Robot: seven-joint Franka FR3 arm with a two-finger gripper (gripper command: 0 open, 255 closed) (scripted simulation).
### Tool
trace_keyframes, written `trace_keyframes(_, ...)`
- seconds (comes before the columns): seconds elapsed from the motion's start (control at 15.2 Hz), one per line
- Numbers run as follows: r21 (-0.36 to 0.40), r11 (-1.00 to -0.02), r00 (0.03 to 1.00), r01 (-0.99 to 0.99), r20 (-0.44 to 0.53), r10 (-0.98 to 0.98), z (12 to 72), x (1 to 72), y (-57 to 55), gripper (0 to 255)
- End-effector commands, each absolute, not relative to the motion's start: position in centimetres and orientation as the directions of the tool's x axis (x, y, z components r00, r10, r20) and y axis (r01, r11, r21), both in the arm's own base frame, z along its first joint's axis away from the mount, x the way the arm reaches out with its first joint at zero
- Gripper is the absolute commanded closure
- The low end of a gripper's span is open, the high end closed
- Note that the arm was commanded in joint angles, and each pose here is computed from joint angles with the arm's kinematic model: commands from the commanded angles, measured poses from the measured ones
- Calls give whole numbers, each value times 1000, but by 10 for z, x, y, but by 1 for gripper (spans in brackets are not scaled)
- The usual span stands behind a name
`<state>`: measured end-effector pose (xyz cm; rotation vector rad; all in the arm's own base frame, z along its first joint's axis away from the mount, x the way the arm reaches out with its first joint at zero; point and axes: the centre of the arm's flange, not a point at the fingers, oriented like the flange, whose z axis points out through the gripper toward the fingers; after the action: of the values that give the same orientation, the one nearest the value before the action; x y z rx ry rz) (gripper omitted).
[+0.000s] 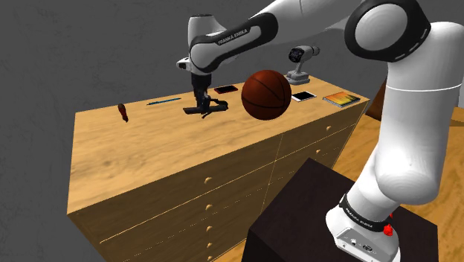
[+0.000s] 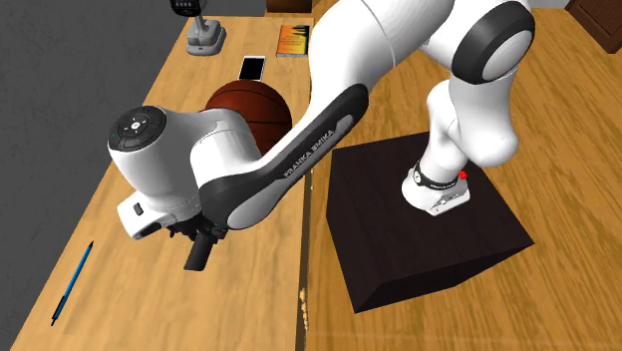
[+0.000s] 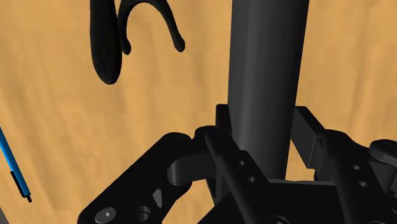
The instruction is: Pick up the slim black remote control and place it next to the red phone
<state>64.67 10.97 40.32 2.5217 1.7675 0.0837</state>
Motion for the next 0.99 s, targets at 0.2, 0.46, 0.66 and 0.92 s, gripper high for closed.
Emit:
trace_keyframes(0.2,81,-339,339,937,10,941,404,661,45,255)
trace_keyframes(0.46,81,-339,339,937,10,941,404,671,-7,255)
trace_keyframes(0.66,81,-339,339,937,10,941,405,679,-46,255)
trace_keyframes(0.92,81,-339,339,937,10,941,405,689,-98,255)
